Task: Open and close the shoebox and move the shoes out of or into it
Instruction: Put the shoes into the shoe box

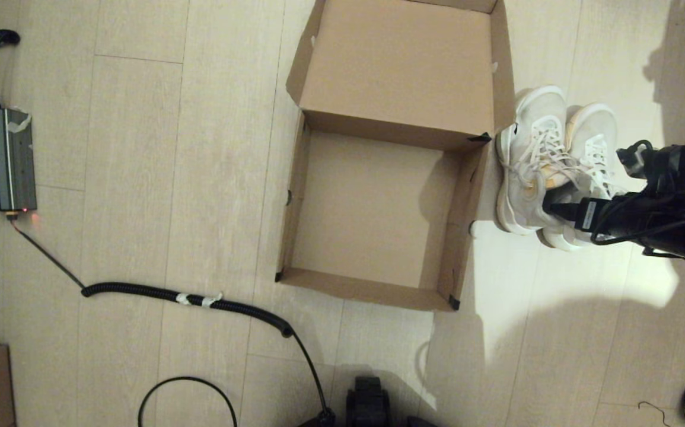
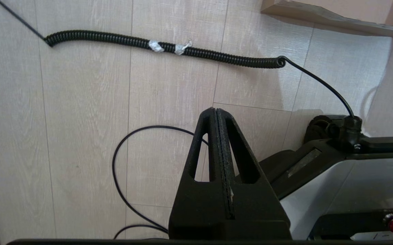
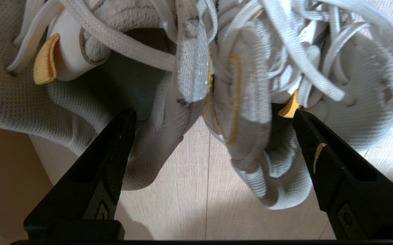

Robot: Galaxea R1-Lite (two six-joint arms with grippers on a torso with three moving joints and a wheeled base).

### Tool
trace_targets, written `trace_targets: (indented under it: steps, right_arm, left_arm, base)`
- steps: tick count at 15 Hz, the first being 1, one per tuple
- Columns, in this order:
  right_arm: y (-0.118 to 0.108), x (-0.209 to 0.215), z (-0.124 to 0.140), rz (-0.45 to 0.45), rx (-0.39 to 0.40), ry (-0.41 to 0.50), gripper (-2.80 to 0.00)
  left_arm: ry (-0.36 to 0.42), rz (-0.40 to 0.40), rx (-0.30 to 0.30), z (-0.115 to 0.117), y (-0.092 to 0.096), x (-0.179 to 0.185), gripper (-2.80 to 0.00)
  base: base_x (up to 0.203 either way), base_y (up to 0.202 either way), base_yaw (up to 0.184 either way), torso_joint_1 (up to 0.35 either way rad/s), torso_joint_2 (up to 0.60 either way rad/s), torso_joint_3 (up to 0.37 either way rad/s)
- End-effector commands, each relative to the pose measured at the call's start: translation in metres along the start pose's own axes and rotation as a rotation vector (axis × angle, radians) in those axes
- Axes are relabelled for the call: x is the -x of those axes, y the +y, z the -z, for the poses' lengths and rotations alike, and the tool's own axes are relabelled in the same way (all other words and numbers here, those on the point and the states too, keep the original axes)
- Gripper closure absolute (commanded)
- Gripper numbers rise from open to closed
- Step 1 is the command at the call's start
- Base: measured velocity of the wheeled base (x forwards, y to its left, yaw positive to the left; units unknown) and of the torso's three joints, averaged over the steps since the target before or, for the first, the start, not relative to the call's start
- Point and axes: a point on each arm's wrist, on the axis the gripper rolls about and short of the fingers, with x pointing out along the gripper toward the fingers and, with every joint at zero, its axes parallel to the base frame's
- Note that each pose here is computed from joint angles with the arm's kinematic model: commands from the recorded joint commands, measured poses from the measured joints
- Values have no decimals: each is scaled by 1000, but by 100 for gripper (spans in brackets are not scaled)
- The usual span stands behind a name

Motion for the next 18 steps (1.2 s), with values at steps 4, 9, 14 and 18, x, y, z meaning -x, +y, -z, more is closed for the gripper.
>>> trace_targets:
  steps: [4, 9, 14, 18]
  right_arm:
    - [3, -16, 13, -6, -19, 43, 0]
    - [4, -39, 1, -13, -69, -37, 0]
    - [10, 31, -52, -12, -86, -27, 0]
    - [14, 142, -88, 2, -109, 57, 0]
  left_arm:
    - [-1, 0, 0, 0, 0, 0, 0]
    - [-1, 0, 1, 0, 0, 0, 0]
    - [0, 1, 1, 0, 0, 0, 0]
    - [-1, 0, 1, 0, 0, 0, 0]
  base:
    - [0, 0, 0, 0, 0, 0]
    - [0, 0, 0, 0, 0, 0]
    - [0, 0, 0, 0, 0, 0]
    - [0, 0, 0, 0, 0, 0]
